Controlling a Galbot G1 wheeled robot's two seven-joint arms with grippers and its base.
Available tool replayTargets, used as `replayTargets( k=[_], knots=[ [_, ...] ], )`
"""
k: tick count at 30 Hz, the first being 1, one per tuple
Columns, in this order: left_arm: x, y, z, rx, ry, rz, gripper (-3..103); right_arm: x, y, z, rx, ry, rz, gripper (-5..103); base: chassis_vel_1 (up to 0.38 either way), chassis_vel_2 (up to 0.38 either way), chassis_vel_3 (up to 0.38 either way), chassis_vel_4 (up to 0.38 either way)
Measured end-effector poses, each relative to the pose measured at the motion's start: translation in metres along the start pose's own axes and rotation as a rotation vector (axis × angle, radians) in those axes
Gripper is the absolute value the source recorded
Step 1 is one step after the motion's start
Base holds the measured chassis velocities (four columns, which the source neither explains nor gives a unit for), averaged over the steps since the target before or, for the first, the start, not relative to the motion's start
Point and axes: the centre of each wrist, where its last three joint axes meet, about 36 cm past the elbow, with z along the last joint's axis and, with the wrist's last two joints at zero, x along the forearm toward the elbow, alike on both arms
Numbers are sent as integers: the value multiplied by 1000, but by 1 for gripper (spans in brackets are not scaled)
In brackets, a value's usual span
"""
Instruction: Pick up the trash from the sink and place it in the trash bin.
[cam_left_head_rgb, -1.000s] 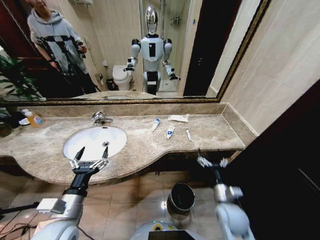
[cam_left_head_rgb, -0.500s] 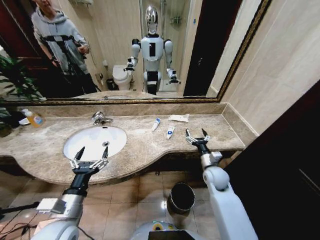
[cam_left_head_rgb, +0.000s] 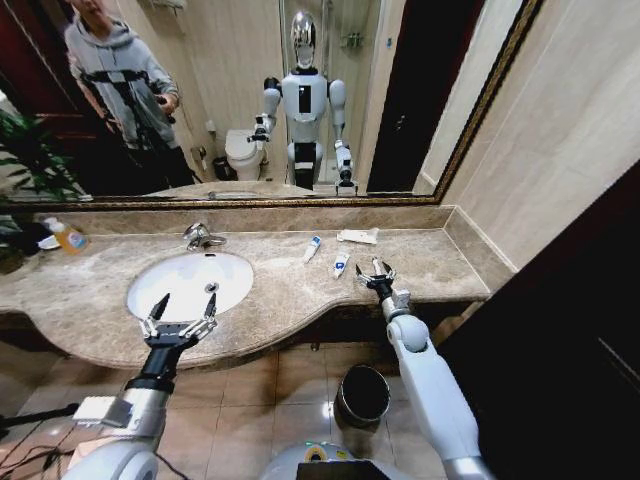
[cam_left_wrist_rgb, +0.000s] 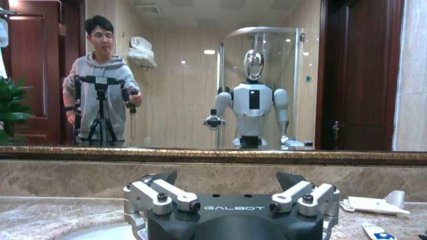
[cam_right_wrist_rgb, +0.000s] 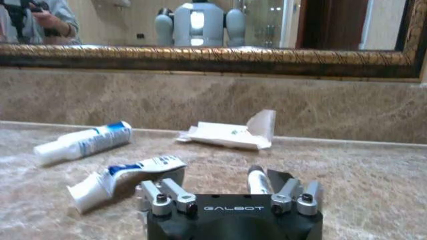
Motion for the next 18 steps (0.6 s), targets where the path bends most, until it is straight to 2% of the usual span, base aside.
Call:
replayTargets(
  k=[1, 5, 9, 11, 13, 14, 17, 18],
  knots=[
    [0, 0, 0, 0, 0, 0, 100, -1, -1, 2, 1, 6, 2, 83, 0, 0, 0, 0],
    [0, 0, 0, 0, 0, 0, 100, -3, -3, 5, 0, 15, 10, 76, 0, 0, 0, 0],
    [0, 0, 0, 0, 0, 0, 100, -8, -10, 8, -1, 26, 24, 57, 0, 0, 0, 0],
    [0, 0, 0, 0, 0, 0, 100, -8, -11, 9, 0, 27, 25, 57, 0, 0, 0, 0],
    [0, 0, 0, 0, 0, 0, 100, -8, -13, 10, 4, 28, 26, 47, 0, 0, 0, 0],
    [0, 0, 0, 0, 0, 0, 100, -8, -13, 10, 4, 28, 26, 47, 0, 0, 0, 0],
    [0, 0, 0, 0, 0, 0, 100, -9, -15, 13, 4, 27, 27, 30, 0, 0, 0, 0],
    [0, 0, 0, 0, 0, 0, 100, -9, -15, 13, 4, 27, 27, 30, 0, 0, 0, 0]
  ],
)
